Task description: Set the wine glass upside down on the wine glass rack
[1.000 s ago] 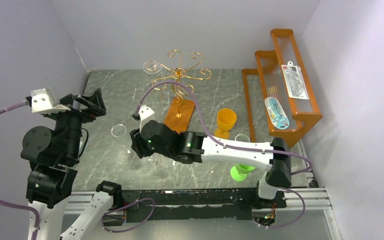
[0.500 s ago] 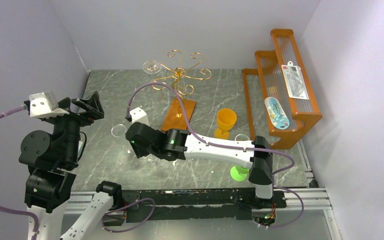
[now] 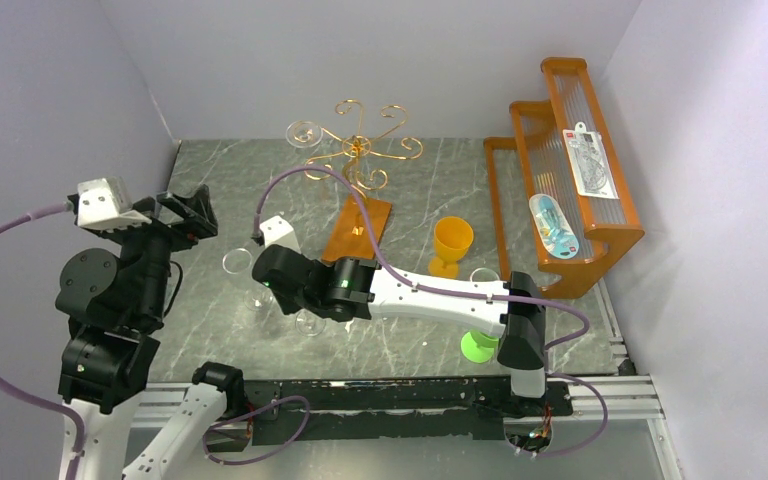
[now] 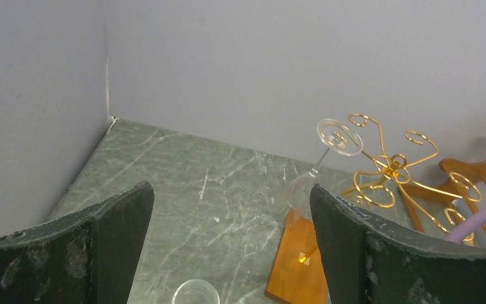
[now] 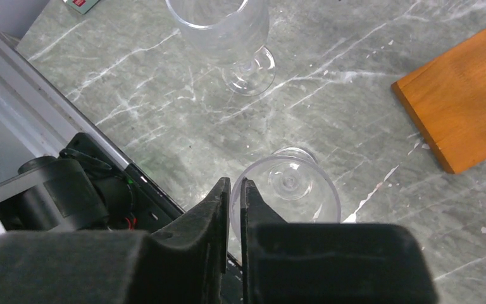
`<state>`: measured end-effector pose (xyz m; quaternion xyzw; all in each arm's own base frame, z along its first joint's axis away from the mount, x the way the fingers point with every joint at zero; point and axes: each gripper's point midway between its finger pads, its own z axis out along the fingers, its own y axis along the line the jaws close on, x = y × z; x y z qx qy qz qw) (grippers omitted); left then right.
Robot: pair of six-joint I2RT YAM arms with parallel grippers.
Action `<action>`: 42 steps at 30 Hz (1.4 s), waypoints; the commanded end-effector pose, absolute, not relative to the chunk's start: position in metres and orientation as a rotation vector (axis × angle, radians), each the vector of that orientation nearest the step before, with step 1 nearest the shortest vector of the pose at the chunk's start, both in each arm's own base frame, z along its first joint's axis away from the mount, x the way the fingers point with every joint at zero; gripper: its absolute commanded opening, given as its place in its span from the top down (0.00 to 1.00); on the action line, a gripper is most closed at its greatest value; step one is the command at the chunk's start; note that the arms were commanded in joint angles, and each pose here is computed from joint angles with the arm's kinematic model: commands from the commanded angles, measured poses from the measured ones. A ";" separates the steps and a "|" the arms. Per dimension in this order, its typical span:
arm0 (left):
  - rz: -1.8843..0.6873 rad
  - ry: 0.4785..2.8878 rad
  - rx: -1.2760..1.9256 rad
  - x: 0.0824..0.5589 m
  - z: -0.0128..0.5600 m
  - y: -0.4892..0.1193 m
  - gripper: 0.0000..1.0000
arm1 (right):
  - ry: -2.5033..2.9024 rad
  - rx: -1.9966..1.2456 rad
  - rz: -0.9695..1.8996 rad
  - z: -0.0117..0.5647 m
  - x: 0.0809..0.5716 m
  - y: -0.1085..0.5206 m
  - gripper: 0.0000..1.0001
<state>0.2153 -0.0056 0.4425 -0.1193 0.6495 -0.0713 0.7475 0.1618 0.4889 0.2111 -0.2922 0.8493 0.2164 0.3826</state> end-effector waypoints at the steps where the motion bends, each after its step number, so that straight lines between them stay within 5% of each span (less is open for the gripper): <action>1: -0.208 1.504 -0.271 0.219 0.419 -0.016 0.03 | 2.150 -0.767 0.537 0.213 0.163 0.483 0.95; 24: -0.913 1.794 -0.722 0.204 0.317 -0.095 0.03 | 1.619 -0.424 0.780 0.344 0.172 0.358 1.00; 34: -1.264 1.916 -0.856 0.197 0.285 -0.141 0.11 | 1.411 -0.294 0.926 0.387 0.168 0.338 1.00; 42: -1.589 1.749 -1.017 0.203 0.289 -0.156 0.14 | 1.332 -0.316 0.991 0.393 0.160 0.348 1.00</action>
